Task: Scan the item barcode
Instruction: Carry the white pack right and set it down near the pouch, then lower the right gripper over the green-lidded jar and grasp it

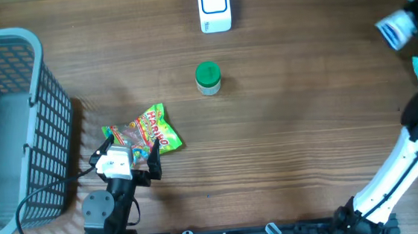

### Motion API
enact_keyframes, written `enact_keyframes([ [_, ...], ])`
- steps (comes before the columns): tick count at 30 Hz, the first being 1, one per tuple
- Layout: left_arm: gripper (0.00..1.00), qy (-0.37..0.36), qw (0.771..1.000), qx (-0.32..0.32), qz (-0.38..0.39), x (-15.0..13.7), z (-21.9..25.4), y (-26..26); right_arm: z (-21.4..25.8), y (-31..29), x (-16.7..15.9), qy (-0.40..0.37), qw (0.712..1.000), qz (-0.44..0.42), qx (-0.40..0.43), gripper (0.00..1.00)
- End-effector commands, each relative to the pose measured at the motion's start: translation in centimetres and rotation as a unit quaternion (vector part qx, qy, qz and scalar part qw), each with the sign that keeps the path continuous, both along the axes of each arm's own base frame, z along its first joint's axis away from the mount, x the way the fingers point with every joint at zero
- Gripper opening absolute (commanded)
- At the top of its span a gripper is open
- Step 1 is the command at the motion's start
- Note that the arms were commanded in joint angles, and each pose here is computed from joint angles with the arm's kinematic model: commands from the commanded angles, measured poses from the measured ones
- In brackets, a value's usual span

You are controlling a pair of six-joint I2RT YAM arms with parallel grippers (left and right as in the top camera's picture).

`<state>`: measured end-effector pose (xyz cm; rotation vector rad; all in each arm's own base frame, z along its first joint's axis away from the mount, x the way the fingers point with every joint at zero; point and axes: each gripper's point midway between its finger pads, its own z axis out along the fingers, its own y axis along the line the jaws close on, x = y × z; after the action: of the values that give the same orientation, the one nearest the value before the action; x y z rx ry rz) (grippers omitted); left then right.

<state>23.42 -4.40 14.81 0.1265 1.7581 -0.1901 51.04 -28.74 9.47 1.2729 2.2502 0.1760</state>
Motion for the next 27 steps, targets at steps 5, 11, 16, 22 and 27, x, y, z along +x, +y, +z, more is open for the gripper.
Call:
enact_keyframes([
  [5, 1.0, 0.0, 1.0, -0.004, 0.001, 0.0, -0.1, 0.0, 1.1, -3.2, -3.9, 0.047, 0.998, 0.013, -0.045, 1.0],
  [11, 1.0, 0.0, 1.0, -0.004, 0.001, 0.0, -0.1, 0.0, 17.7, 12.0, -4.5, -0.086, 0.985, 0.143, 0.032, 0.99],
  [16, 1.0, 0.0, 1.0, -0.004, 0.001, 0.0, -0.1, 0.0, 15.4, 36.0, -5.8, 0.012, 0.907, 0.42, 0.004, 1.0],
  [22, 1.0, 0.0, 1.0, -0.004, 0.001, 0.0, -0.1, 0.0, 7.9, 56.2, -6.1, 0.015, 0.773, 0.609, -0.176, 1.0],
  [27, 1.0, 0.0, 1.0, -0.004, 0.001, 0.0, -0.1, 0.0, 1.0, 58.8, -3.9, 0.026, 0.756, 0.634, -0.161, 1.0],
])
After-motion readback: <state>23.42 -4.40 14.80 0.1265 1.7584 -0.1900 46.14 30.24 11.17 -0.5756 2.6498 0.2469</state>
